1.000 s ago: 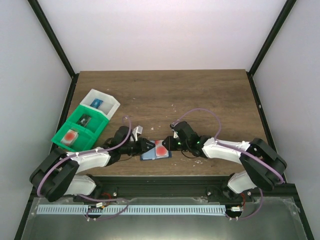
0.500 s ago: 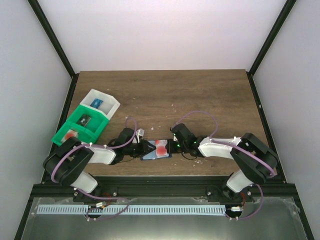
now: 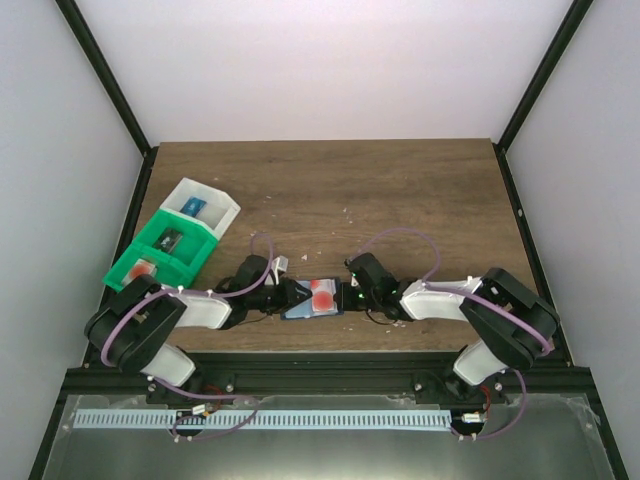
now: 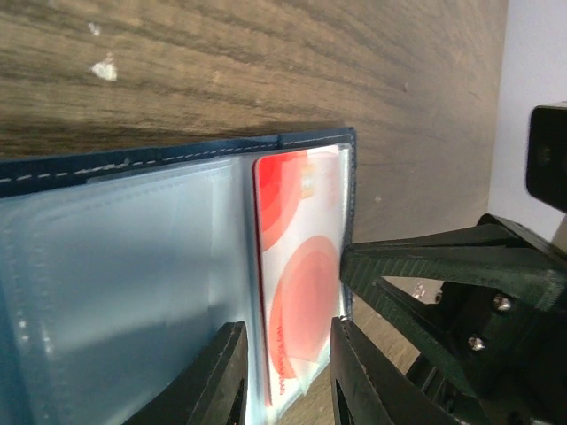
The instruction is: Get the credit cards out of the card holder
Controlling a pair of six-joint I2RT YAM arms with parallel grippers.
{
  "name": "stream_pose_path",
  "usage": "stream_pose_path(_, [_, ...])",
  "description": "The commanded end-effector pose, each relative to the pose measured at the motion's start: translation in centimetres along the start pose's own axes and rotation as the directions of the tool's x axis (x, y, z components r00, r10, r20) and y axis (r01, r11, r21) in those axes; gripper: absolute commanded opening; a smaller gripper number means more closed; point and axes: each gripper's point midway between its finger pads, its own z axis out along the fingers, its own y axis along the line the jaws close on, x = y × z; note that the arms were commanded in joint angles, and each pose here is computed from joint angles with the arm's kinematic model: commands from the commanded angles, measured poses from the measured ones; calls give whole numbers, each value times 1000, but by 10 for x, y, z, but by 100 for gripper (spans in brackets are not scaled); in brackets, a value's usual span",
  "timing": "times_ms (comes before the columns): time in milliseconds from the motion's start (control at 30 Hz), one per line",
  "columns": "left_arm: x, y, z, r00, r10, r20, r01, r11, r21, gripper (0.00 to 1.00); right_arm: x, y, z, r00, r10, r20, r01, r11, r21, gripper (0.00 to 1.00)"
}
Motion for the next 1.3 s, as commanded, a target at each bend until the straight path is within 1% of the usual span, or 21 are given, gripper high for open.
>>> stream_pose_path(0, [-10, -21, -5, 999, 17, 43, -19, 999, 48, 29, 15, -15, 1, 999, 28, -40, -26, 999, 37, 1])
stream_pose_path(200, [-12, -16, -3, 998, 11, 59, -12, 1000, 24, 31, 17, -14, 2, 998, 33, -46, -32, 999, 24, 1])
stream_pose_path(300, [-11, -9, 2, 999, 7, 48, -7, 1000, 9, 31, 19, -13, 3, 998, 35, -51, -35, 999, 13, 0])
stream_pose_path(400, [-10, -7, 7, 1000, 0, 30, -1, 1000, 8, 29, 21, -12, 3, 998, 38, -55, -37, 999, 5, 0])
stream_pose_path(567, [-12, -7, 12, 999, 7, 31, -7, 1000, 13, 26, 24, -12, 4, 997, 36, -63, -37, 999, -5, 0])
stream_pose_path(867, [-12, -5, 17, 1000, 7, 22, -7, 1000, 7, 24, 26, -13, 5, 997, 42, -66, -42, 999, -6, 0])
stream_pose_path(1000, [-12, -5, 17, 1000, 11, 19, -11, 1000, 10, 17, 26, -12, 5, 997, 39, -66, -40, 999, -10, 1])
stream_pose_path(1267, [-9, -5, 17, 1000, 18, 12, -18, 1000, 21, 6, 28, -13, 5, 997, 42, -68, -43, 999, -12, 0])
